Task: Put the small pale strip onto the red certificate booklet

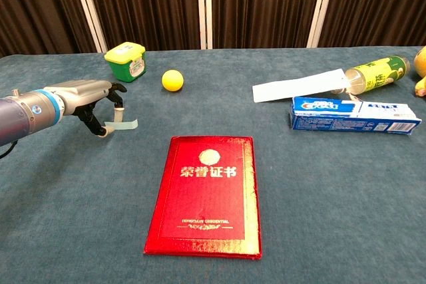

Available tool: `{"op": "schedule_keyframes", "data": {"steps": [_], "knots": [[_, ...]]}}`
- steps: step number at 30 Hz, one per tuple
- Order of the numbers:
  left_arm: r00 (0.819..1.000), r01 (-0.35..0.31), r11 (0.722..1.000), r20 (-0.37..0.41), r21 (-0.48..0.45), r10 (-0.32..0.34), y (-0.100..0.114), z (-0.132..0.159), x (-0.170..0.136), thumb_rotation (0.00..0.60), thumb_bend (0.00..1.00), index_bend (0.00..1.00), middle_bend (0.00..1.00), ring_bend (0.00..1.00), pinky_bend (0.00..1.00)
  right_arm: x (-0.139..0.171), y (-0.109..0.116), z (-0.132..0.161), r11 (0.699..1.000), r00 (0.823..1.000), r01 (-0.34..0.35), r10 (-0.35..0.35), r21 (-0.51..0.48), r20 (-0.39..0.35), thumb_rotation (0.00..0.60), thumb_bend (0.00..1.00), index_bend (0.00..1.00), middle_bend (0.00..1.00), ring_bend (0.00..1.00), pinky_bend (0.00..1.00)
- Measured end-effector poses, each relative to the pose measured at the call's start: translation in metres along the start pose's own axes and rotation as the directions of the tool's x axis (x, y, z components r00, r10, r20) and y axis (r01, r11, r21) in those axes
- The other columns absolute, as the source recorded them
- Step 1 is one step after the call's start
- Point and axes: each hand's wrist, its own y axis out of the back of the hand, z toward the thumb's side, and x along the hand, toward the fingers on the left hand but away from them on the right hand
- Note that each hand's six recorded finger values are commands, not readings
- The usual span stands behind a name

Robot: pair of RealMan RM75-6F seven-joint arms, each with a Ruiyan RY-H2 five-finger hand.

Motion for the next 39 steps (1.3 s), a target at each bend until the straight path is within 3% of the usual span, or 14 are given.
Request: {"op": "schedule_keyframes", "data": {"steps": [13, 20, 24, 30, 34, 39], "knots": [[1.000, -0.013, 1.000, 0.003, -0.007, 0.013, 0.000, 0.010, 0.003, 0.600, 0.48, 0.62, 0.00, 0.00, 0.00, 0.000, 0.003, -0.003, 1.000, 1.000, 0.003, -0.003, -0.011, 0.004, 0.600, 0.00, 0.08, 0.00, 0.00, 0.00], [0.994, -0.078, 0.997, 0.080, -0.022, 0.079, 0.015, 0.030, -0.006, 0.600, 0.48, 0.63, 0.00, 0.00, 0.00, 0.000, 0.003, -0.002, 1.000, 1.000, 0.003, -0.003, -0.017, 0.002, 0.600, 0.00, 0.09, 0.00, 0.00, 0.00], [0.979, -0.114, 0.993, 0.168, -0.034, 0.118, 0.025, 0.053, -0.017, 0.600, 0.48, 0.63, 0.00, 0.00, 0.00, 0.000, 0.004, -0.002, 1.000, 1.000, 0.005, -0.005, -0.019, 0.000, 0.600, 0.00, 0.09, 0.00, 0.00, 0.00], [0.928, -0.146, 0.989, 0.343, -0.018, 0.144, 0.034, 0.099, -0.037, 0.600, 0.48, 0.63, 0.00, 0.00, 0.00, 0.000, 0.005, 0.000, 1.000, 1.000, 0.010, -0.010, -0.023, -0.003, 0.600, 0.00, 0.09, 0.00, 0.00, 0.00], [0.898, -0.135, 0.991, 0.422, 0.003, 0.121, 0.029, 0.128, -0.043, 0.600, 0.48, 0.63, 0.00, 0.00, 0.00, 0.001, 0.007, -0.001, 1.000, 1.000, 0.012, -0.012, -0.025, -0.001, 0.600, 0.00, 0.09, 0.00, 0.00, 0.00], [0.886, -0.104, 0.994, 0.456, 0.033, 0.078, 0.013, 0.155, -0.042, 0.600, 0.48, 0.62, 0.00, 0.00, 0.00, 0.002, 0.009, -0.003, 0.999, 1.000, 0.019, -0.019, -0.030, 0.005, 0.600, 0.00, 0.09, 0.00, 0.00, 0.00]]}}
